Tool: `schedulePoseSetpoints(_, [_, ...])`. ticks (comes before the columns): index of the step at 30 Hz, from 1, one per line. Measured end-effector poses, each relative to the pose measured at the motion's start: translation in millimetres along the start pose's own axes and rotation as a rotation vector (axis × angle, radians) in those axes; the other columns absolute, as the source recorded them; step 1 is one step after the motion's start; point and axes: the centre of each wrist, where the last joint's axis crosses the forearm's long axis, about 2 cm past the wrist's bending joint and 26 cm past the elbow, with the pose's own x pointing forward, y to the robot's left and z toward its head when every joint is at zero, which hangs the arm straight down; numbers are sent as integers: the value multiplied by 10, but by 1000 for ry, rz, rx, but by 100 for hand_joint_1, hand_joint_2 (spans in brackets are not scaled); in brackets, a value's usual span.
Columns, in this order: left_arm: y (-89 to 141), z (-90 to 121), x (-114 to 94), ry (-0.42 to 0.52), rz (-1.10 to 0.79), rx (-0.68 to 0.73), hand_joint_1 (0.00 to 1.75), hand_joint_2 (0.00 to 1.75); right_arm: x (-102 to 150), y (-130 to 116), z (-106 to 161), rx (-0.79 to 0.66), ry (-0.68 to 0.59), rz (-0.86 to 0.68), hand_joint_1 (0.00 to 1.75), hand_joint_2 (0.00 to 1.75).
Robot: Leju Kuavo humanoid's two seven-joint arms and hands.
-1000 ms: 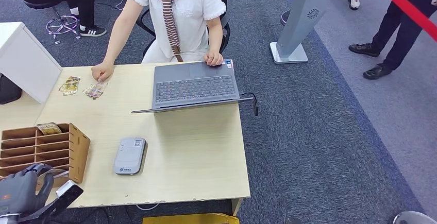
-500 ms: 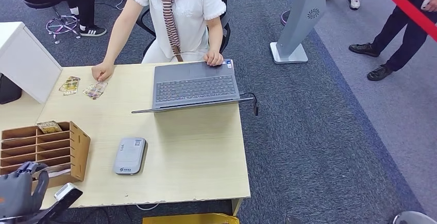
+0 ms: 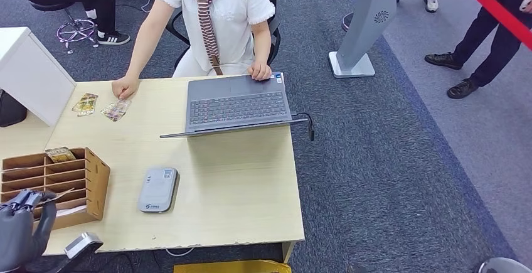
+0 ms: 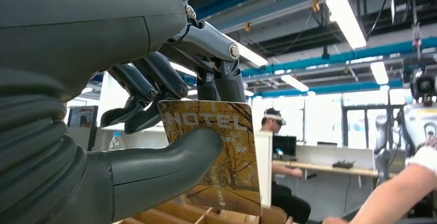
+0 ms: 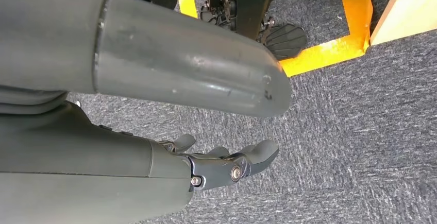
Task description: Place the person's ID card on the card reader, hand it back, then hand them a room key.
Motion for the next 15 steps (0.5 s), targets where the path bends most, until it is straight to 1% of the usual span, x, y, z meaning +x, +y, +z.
schedulePoseSetpoints(3, [75,-134,10,-16,5,102,175,175,4,2,-1,4,-4,13,0,0])
schedulePoseSetpoints(7, [171,-530,-30,-27,12,250,175,175,61,26,-8,12,-10,38,0,0])
schedulePoseSetpoints(11, [209,-853,-82,-26,6,331,175,175,114,58,-11,23,-18,64,0,0])
schedulePoseSetpoints(13, [203,-1102,-124,-22,5,364,175,175,157,92,-11,34,-22,92,0,0])
schedulePoseSetpoints(15, [187,-1404,-168,-17,4,383,175,175,225,148,-10,48,-30,120,0,0])
